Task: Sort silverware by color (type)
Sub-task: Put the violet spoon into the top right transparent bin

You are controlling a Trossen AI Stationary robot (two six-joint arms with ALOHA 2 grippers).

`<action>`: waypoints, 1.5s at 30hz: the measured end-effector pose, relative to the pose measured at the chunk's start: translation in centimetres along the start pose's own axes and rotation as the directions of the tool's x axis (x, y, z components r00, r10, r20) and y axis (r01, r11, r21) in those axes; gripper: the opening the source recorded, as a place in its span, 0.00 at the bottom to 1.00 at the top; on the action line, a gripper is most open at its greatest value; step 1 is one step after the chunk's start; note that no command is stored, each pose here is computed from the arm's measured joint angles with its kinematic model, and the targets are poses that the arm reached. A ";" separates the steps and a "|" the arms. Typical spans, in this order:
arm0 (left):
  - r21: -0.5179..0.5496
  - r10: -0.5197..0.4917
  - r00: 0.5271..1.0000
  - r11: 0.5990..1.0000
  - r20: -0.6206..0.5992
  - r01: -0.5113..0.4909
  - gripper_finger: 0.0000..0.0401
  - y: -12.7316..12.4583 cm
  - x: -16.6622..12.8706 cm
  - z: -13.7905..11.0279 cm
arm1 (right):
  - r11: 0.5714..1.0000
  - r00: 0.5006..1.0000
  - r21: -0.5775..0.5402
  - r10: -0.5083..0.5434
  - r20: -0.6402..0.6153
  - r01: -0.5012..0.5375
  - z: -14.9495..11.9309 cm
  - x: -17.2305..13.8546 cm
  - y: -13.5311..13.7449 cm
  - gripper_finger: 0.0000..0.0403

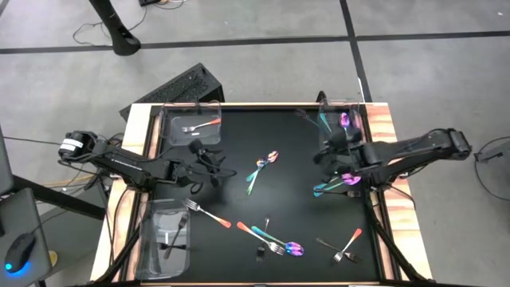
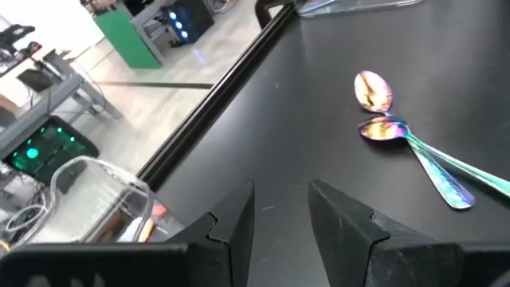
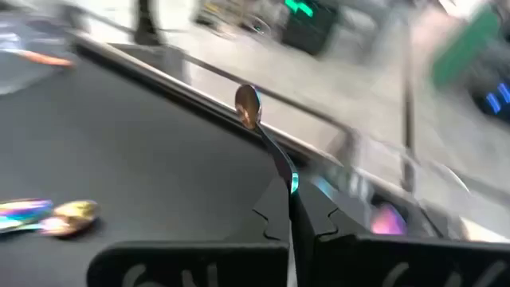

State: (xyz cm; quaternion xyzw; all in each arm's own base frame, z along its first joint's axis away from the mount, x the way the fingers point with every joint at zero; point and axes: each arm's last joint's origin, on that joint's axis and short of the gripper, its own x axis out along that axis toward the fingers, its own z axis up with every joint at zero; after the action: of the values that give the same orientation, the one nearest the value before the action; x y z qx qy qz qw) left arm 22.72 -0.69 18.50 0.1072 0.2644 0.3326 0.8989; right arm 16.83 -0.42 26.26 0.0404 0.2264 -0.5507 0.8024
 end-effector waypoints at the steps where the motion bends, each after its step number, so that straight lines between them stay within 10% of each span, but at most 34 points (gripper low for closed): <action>1: -0.003 0.003 1.000 1.000 -0.001 -0.003 0.28 0.1 0.1 0.0 | 0.999 0.999 0.030 -0.033 -0.027 0.033 -0.4 -0.1 -1.0 0.02; 12: -0.016 0.003 1.000 1.000 0.000 -0.003 0.28 0.1 0.1 0.0 | 0.956 0.957 0.156 -0.217 -0.195 0.249 -2.4 -0.4 -4.8 0.07; 22: -0.055 0.003 1.000 0.999 -0.001 -0.003 0.28 0.1 0.1 0.0 | 0.964 0.936 0.104 -0.207 -0.283 0.245 -3.1 0.3 -4.4 0.50; 30: -0.083 -0.049 0.999 0.995 -0.004 0.048 0.28 -0.1 0.1 0.0 | 0.991 0.941 0.057 0.134 -0.310 -0.123 -2.2 0.4 -0.7 0.65; 38: -0.050 -0.225 0.974 0.973 -0.017 0.224 0.28 -0.6 0.0 -0.1 | 0.870 0.858 0.030 0.491 -0.153 -0.493 0.0 1.0 5.2 0.60; 45: -0.147 -0.222 0.975 0.965 -0.019 0.217 0.28 -0.6 0.0 -0.1 | 0.788 0.780 0.002 0.610 -0.141 -0.616 -0.9 5.1 10.7 0.58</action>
State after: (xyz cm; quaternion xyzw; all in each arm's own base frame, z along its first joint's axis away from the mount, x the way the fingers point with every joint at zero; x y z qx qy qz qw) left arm 22.98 -1.14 18.20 0.0063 0.2657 0.2511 0.9307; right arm 27.70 -0.32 21.37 0.1308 0.2662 -0.2508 0.9215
